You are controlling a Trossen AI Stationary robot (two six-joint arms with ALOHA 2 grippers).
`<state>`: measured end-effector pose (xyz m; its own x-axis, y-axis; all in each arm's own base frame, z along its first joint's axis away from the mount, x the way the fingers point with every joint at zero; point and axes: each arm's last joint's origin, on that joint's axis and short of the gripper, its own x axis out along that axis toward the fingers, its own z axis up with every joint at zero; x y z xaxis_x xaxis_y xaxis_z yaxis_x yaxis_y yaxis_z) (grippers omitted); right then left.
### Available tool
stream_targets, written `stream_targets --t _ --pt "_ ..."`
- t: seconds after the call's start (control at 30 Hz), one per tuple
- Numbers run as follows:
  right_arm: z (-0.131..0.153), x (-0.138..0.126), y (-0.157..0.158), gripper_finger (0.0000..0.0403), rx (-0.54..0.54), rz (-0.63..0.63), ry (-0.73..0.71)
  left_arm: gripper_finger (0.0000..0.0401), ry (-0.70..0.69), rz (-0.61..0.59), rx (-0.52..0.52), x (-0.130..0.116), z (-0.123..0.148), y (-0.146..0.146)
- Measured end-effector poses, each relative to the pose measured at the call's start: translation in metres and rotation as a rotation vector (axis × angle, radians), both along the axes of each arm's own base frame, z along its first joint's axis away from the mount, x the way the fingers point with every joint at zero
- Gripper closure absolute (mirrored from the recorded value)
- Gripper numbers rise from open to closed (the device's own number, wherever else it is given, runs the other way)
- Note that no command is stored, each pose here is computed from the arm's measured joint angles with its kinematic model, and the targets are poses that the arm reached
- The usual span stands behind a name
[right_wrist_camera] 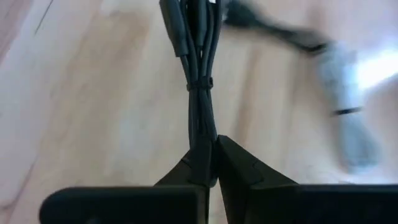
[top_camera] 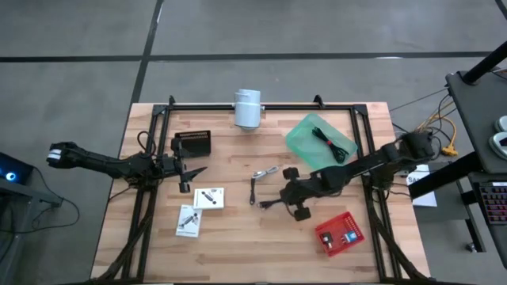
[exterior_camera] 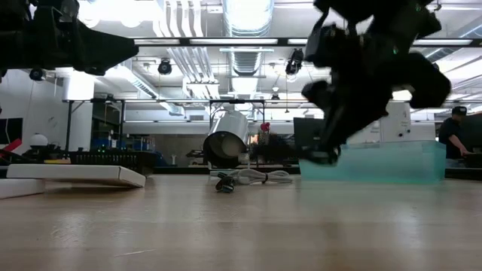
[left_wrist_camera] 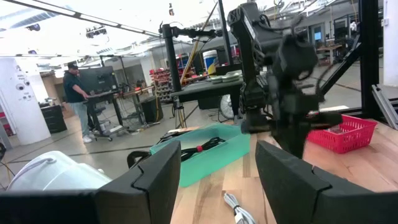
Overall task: Pick and place items into bin
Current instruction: Put the right black charger cable into the green bin
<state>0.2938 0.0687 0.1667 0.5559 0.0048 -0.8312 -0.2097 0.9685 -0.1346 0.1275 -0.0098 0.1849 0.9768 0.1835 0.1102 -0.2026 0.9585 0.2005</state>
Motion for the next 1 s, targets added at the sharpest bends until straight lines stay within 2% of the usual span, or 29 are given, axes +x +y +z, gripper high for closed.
stream_targets --t 0.13,0.3,0.47,0.63,0.73,0.9,1.0 --pt "0.027 -0.007 -0.007 0.0394 -0.101 -0.14 -0.123 0.0209 0.0 0.0 0.0 0.0 0.0 0.0" --pt "0.057 -0.03 -0.025 0.0394 -0.227 -0.454 -0.224 0.0209 0.0 0.0 0.0 0.0 0.0 0.0" --pt "0.072 -0.061 -0.048 0.0394 -0.19 -0.743 -0.195 0.0209 0.0 0.0 0.0 0.0 0.0 0.0" --pt "0.071 -0.087 -0.065 0.0394 -0.154 -0.971 -0.114 0.0209 0.0 0.0 0.0 0.0 0.0 0.0" --pt "0.066 -0.095 -0.071 0.0394 -0.146 -1.053 -0.077 0.0209 0.0 0.0 0.0 0.0 0.0 0.0" --pt "0.053 -0.1 -0.075 0.0394 -0.102 -1.063 0.006 0.0209 0.0 0.001 0.0 0.0 0.0 0.0" --pt "0.049 -0.102 -0.077 0.0394 -0.117 -1.075 0.018 0.0209 0.0 0.001 0.0 0.0 0.0 0.0"
